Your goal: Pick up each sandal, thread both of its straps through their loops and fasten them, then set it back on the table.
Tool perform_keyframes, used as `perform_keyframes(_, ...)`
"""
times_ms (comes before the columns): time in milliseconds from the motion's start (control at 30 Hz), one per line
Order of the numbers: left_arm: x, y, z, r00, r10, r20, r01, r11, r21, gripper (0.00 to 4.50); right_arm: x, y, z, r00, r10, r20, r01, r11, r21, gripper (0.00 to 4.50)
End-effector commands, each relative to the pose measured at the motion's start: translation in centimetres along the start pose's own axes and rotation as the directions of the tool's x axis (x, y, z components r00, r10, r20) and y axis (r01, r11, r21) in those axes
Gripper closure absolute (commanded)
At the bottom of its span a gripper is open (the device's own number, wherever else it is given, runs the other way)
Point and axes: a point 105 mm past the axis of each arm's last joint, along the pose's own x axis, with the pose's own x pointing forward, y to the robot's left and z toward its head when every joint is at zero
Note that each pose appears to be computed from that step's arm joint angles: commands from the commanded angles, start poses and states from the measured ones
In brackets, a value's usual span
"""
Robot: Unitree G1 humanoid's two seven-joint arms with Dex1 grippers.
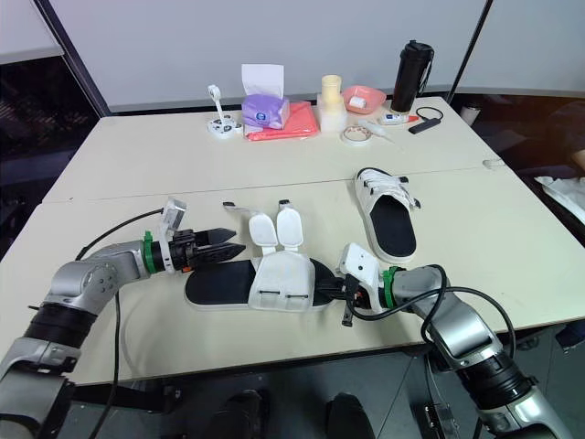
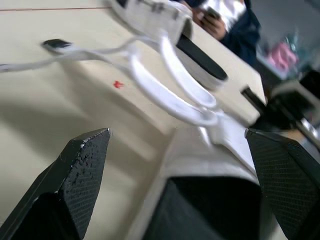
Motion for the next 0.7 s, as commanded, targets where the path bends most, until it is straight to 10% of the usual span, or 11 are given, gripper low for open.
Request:
perform_keyframes(33, 0.6, 0.5, 0.6, 0.999, 0.028, 0.021, -0.027, 0.998, -0.05, 0.0, 0.6, 0.6, 0.9, 0.998, 0.057, 0.042, -0.055, 0.998, -0.034, 4.48)
perform_keyframes(700, 7.1, 2.9, 4.0, 0.925, 0.177, 0.336, 0.014, 0.867, -0.498, 0.0, 1.6, 0.8, -0.6, 0.994, 0.107, -0.023, -0.109, 0.99, -0.088, 4.48)
